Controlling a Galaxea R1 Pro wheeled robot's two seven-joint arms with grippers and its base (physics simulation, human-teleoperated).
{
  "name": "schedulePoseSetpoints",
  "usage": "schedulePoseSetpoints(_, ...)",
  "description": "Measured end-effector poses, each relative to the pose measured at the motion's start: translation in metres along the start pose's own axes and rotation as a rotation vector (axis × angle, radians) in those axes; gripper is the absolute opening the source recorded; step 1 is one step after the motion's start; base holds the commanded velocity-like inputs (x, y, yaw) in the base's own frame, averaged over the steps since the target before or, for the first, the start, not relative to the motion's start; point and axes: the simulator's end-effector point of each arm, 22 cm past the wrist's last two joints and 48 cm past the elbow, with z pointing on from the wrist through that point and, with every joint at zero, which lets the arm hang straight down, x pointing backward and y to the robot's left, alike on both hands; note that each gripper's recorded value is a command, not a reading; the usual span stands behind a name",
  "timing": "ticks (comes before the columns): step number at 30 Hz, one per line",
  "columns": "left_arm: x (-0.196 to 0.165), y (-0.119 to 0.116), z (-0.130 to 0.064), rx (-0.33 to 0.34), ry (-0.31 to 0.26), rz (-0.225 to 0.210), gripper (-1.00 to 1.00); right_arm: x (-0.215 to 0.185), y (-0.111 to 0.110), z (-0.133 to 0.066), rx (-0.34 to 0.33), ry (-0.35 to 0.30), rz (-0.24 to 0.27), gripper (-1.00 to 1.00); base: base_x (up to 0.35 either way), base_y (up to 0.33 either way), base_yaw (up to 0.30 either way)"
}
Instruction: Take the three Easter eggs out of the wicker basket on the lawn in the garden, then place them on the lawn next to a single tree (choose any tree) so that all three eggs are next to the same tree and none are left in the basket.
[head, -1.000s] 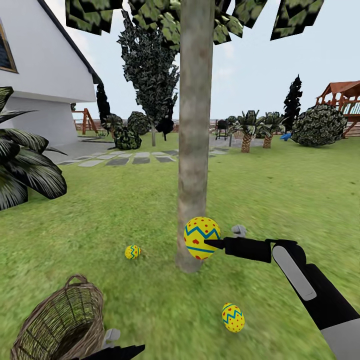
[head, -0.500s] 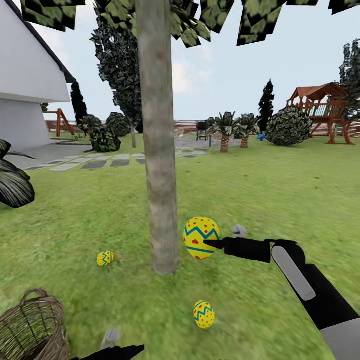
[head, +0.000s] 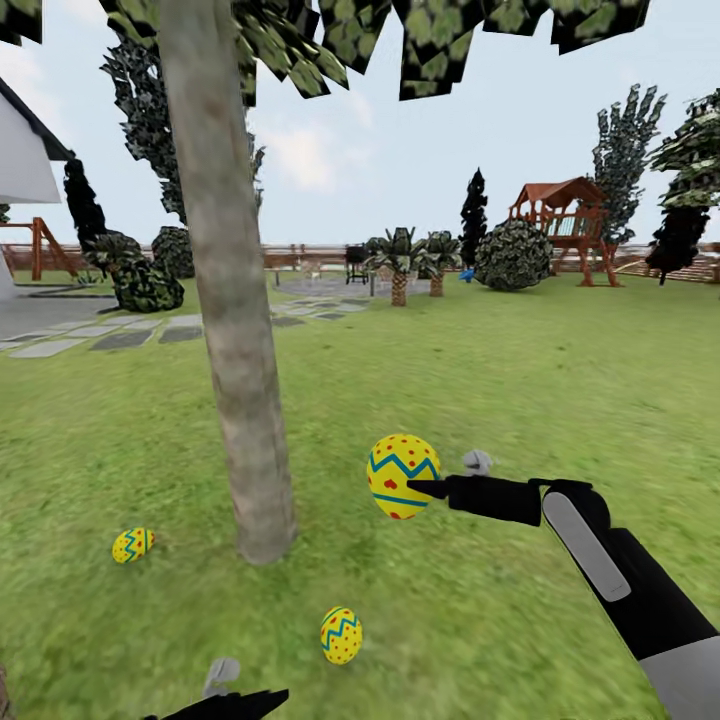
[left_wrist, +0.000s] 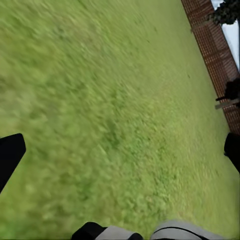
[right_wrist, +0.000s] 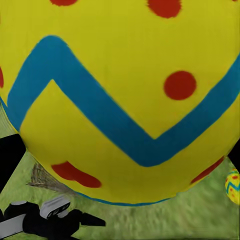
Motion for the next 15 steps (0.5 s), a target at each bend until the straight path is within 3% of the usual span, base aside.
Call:
schedulePoseSetpoints(3, -0.001, 0.0007, -0.001, -0.003, -0.003, 0.004, 1.0, 0.0006, -0.0013, -0.0001, 0.003, 0.001, 0.003, -1.0, 0.172, -0.309, -0.275)
schedulePoseSetpoints(11, -0.0011, 0.0009, -0.0012, -0.004, -0.004, 0.005, 1.0, 0.0007, -0.0013, 0.0, 0.002, 0.001, 0.004, -1.0, 0.174, -0.309, -0.017)
schedulePoseSetpoints(15, -0.0007, 0.0012, -0.001, -0.004, -0.002, 0.005, 1.0, 0.0011, -0.0019, 0.0003, 0.002, 0.002, 0.006, -1.0, 0.174, -0.309, -0.173)
